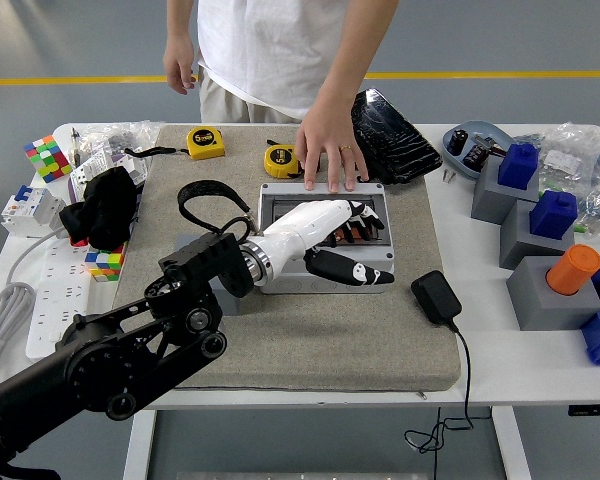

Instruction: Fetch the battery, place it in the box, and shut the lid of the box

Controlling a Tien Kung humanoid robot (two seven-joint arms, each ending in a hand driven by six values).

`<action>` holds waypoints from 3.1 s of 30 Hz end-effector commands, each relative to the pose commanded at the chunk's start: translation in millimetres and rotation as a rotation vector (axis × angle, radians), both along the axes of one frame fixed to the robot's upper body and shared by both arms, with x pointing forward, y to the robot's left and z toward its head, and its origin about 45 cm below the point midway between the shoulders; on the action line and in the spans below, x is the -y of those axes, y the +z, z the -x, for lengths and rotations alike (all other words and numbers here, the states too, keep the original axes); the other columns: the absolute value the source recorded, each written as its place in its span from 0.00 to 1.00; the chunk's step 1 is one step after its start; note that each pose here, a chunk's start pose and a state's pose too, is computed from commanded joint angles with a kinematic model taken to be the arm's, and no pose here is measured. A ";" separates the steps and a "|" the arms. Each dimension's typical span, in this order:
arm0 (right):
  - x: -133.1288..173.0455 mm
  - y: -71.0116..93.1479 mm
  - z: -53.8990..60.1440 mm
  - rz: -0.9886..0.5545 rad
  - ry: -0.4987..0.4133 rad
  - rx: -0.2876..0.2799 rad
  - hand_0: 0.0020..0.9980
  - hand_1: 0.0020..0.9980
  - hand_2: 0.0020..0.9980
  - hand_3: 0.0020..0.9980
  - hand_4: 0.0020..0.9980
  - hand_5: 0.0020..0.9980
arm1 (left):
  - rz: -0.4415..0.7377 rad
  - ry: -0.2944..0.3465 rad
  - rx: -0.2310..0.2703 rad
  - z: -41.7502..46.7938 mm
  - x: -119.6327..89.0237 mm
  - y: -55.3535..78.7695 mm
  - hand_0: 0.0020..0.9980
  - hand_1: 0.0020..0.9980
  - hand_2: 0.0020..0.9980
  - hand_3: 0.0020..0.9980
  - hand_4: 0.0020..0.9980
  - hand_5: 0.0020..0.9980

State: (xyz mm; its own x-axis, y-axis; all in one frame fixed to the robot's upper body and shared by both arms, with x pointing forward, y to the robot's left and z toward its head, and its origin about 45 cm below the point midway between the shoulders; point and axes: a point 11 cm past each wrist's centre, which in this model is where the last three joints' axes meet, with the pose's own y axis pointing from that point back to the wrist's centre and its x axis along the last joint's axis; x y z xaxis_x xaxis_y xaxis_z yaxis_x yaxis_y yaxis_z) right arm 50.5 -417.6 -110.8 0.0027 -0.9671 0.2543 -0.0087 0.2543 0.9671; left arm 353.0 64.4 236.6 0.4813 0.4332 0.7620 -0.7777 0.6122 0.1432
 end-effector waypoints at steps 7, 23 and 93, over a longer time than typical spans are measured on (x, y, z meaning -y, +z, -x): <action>0.3 0.0 0.9 0.001 -0.002 -0.003 0.64 0.65 0.66 0.58 0.97 0.58 | 0.336 0.054 0.077 0.1 -24.2 45.8 0.34 0.57 0.62 0.71 1.00 0.60; 2.8 1.8 -5.7 0.009 -0.004 0.002 0.64 0.65 0.66 0.58 0.97 0.58 | 0.958 0.473 -0.034 -3.4 -173.3 13.9 0.38 0.58 0.61 0.68 1.00 0.56; 4.9 4.0 -16.1 0.013 -0.009 0.028 0.64 0.65 0.66 0.57 0.97 0.58 | 1.013 0.614 -0.001 5.0 -244.2 11.9 0.44 0.61 0.61 0.68 1.00 0.51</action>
